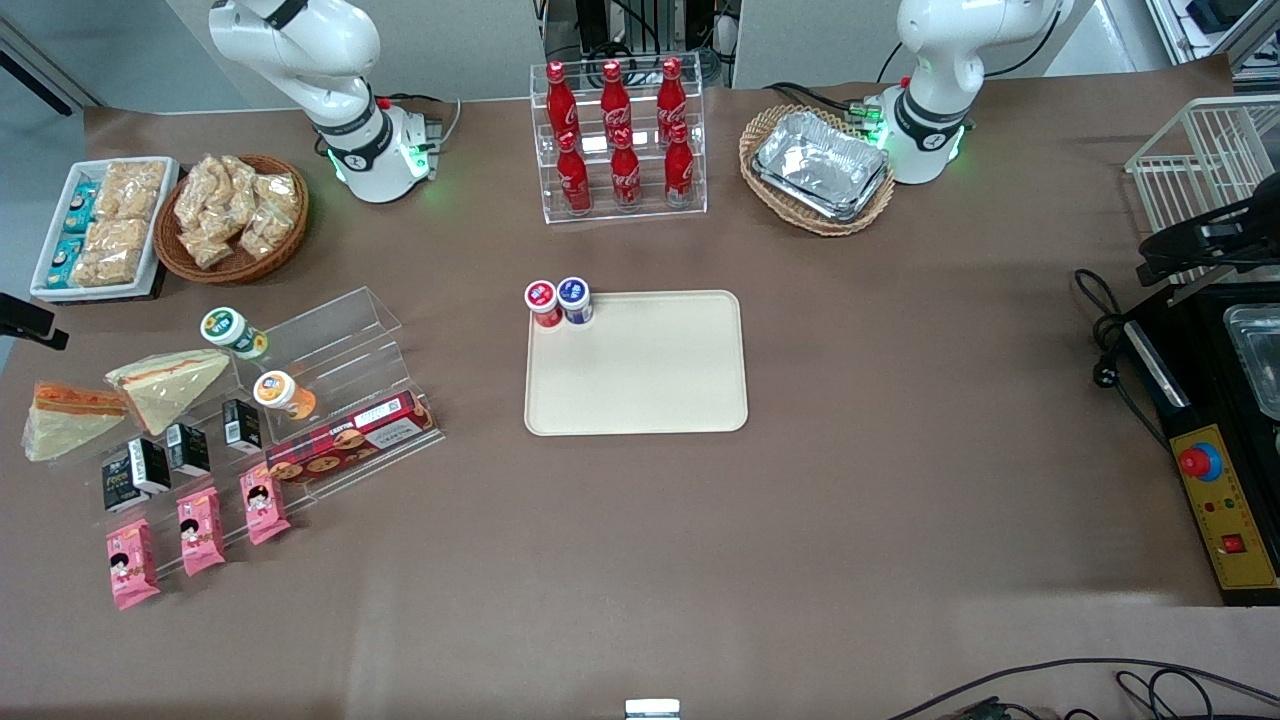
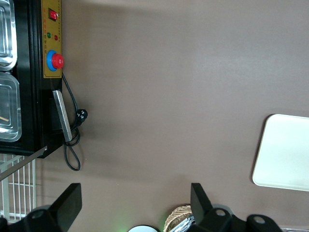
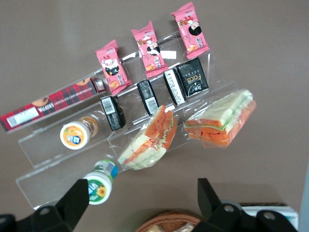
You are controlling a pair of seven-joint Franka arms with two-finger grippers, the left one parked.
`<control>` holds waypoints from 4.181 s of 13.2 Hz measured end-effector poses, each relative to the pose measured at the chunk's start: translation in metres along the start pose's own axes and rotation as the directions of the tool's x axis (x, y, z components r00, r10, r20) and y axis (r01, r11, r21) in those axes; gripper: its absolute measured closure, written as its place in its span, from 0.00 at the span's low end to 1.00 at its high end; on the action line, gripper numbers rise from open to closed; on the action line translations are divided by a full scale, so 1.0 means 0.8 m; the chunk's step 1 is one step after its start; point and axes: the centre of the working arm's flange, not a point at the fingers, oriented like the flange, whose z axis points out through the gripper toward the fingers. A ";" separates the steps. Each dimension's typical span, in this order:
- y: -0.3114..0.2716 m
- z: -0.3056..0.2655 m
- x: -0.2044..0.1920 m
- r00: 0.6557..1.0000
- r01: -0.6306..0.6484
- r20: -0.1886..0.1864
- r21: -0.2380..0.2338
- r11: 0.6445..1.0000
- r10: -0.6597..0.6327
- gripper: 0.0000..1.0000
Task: Place sandwich on tray
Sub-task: 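Move the right gripper over the wrapped sandwiches on the acrylic rack, then lower the open right gripper around the nearest wrapped triangular sandwich, then close the right gripper on the sandwich's wrapped edge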
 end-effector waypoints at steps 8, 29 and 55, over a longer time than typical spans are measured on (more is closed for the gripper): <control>0.024 0.021 0.001 0.976 0.215 0.036 -0.010 0.977 -0.214 0.00; 0.107 0.098 -0.003 0.699 -0.715 0.100 0.070 0.695 0.708 0.00; 0.174 0.227 0.032 0.616 -0.787 0.056 0.079 0.612 0.786 0.18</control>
